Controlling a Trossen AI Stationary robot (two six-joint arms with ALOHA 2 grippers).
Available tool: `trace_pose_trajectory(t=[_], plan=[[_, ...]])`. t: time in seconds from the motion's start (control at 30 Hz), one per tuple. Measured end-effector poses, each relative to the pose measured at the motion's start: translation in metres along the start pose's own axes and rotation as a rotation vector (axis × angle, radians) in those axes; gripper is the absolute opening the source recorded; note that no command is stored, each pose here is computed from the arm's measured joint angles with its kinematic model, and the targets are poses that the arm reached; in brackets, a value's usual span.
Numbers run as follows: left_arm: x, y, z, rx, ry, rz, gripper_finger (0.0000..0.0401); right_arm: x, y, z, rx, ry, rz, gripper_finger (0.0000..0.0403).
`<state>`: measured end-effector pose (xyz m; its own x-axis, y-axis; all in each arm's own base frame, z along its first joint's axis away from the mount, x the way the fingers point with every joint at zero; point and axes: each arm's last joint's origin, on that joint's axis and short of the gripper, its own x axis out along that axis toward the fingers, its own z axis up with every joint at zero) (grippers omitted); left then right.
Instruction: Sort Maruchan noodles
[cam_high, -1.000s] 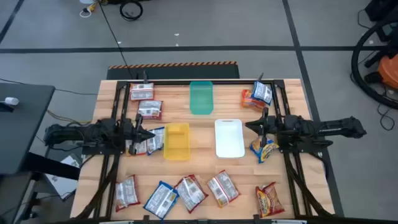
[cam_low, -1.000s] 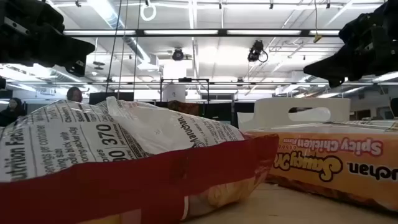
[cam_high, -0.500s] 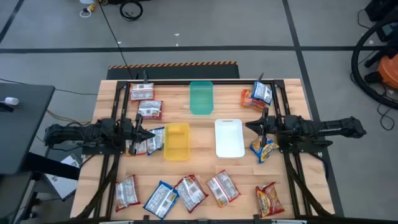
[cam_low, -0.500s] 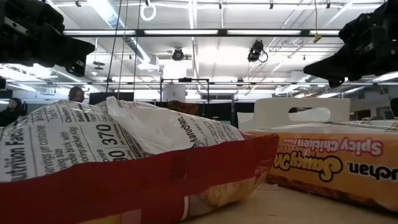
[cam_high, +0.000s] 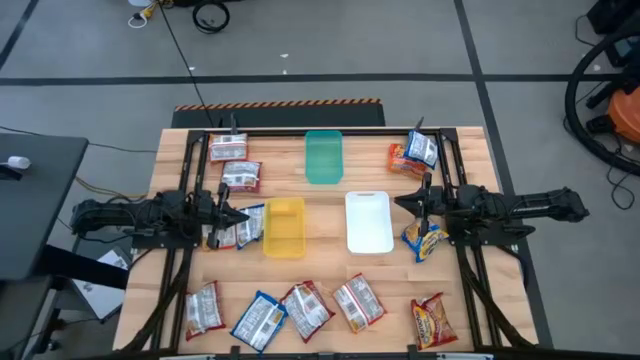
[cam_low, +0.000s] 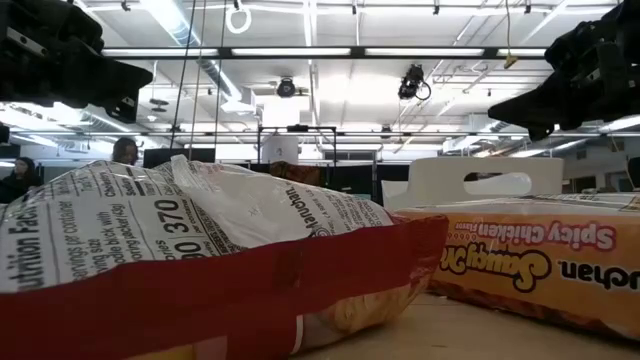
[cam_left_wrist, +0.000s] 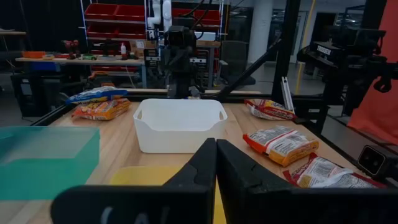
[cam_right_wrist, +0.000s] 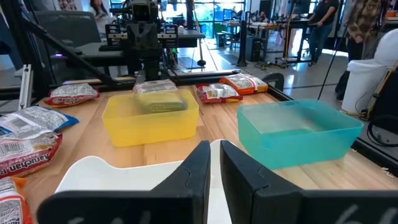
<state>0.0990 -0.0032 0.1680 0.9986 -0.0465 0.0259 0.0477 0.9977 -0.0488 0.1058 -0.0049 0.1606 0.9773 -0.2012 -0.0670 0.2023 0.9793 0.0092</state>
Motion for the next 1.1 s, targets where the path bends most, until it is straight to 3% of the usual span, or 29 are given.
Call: trace_pose_trajectory(t=[0.2,0.23,0.33,0.4,0.53,0.63,0.8,0.93,1.1], plan=[[0.0,0.0,0.0,0.009,-0.001,0.0,0.0016,0.0,0.0,0.0,0.0,0.0,0.001,0.0043],[0.0,0.0,0.0,0.081,-0.004,0.007,0.0016,0.0,0.0,0.0,0.0,0.0,0.0,0.0043],[0.0,0.001,0.008,0.449,-0.076,0.05,0.0016,0.0,0.0,0.0,0.0,0.0,0.0,0.0043],[-0.001,0.001,0.011,0.614,-0.097,0.066,0.0016,0.0,0.0,0.0,0.0,0.0,0.0,0.0043],[-0.001,0.001,0.012,0.718,-0.104,0.076,0.0016,0.0,0.0,0.0,0.0,0.0,0.001,0.0043],[-0.001,0.0,0.012,0.621,-0.116,0.045,0.0016,0.0,0.0,0.0,0.001,-0.002,0.0,0.0043],[-0.001,-0.001,0.013,0.17,-0.136,-0.025,0.0016,0.0,0.0,0.0,0.001,-0.005,0.0,0.0043],[-0.001,-0.002,0.015,-0.091,-0.151,-0.043,0.0016,0.0,0.0,0.001,0.001,-0.006,0.001,0.0043],[0.0,-0.003,0.014,-0.165,-0.131,-0.073,0.0015,0.0,0.0,0.001,0.001,-0.007,0.0,0.0043]])
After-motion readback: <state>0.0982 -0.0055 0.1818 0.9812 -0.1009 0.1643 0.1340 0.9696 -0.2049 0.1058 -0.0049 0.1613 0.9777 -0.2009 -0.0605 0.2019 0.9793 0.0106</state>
